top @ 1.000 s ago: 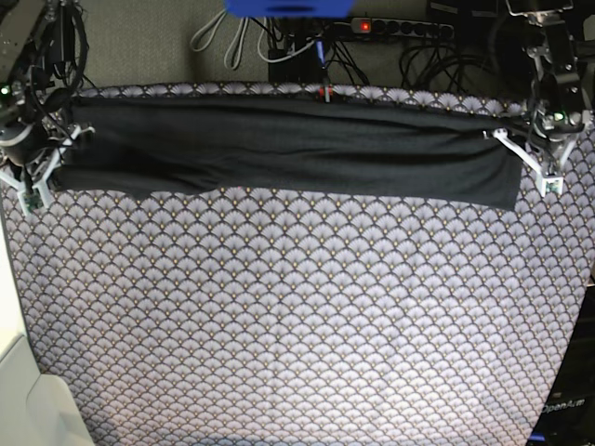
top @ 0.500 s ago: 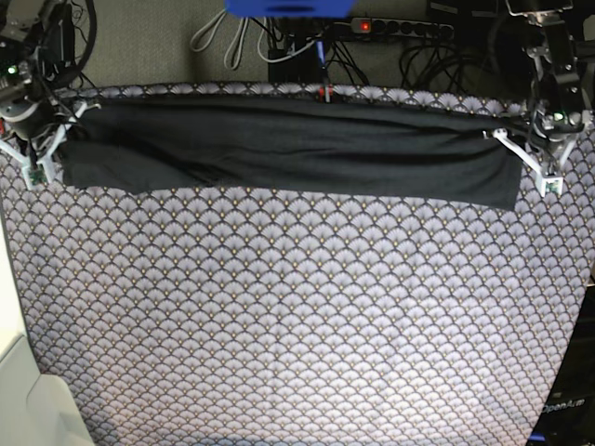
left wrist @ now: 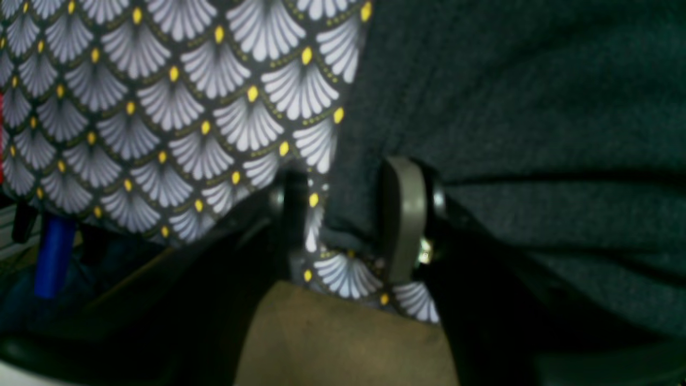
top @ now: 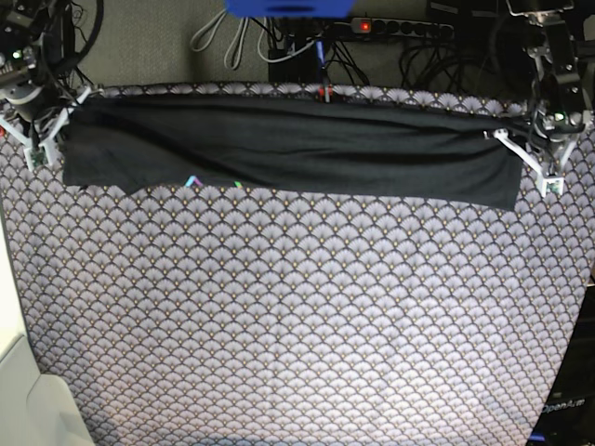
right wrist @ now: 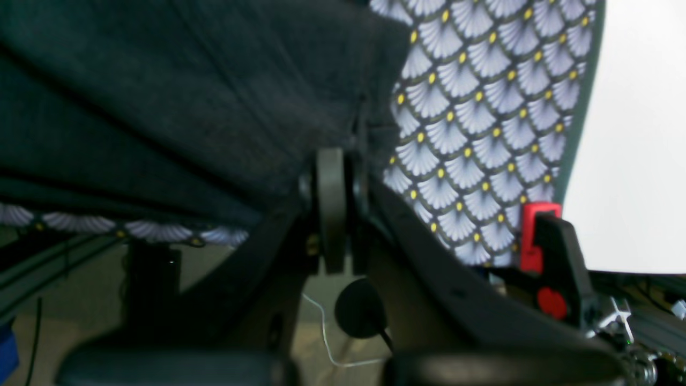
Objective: Fold the T-shirt properly
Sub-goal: 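Hold the strip end with the right gripper and adjust its grip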
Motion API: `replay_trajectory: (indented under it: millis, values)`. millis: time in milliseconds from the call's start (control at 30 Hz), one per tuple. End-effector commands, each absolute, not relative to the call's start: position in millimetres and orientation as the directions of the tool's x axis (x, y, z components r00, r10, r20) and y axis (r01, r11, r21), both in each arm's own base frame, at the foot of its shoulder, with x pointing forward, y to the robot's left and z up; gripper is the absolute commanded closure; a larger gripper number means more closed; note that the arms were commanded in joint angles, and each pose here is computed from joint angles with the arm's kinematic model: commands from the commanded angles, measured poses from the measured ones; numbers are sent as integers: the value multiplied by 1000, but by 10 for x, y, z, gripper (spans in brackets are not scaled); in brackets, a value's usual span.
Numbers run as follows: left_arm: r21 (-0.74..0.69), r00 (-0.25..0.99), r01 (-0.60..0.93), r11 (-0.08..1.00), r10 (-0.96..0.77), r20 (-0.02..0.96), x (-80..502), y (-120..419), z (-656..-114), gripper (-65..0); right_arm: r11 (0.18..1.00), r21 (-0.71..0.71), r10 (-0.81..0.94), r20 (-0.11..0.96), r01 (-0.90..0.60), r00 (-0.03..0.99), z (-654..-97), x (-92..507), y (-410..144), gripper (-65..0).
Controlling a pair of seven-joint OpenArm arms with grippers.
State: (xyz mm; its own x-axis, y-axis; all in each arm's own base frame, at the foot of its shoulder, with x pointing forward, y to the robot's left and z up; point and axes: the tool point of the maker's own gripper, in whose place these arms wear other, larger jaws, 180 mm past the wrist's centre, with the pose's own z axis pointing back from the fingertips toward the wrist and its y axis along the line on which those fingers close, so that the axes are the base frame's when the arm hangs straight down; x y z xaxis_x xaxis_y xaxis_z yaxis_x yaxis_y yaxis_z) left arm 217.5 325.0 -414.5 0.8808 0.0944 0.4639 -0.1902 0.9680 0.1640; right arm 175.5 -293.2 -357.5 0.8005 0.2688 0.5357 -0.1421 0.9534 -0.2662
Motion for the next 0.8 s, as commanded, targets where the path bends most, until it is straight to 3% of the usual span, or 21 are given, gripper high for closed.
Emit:
replay_trajectory:
  millis: [0,767]
  values:
    - [186,869,-192,964,79,488,2232,3327,-4044,-230,948,-286,283,552,-140,784,-3489,1790,-2961,0]
    - [187,868,-191,964,77,490,2238,3325,-4035,-231,956,-257,259,530,-137,807,-3602,1661,-2914,0]
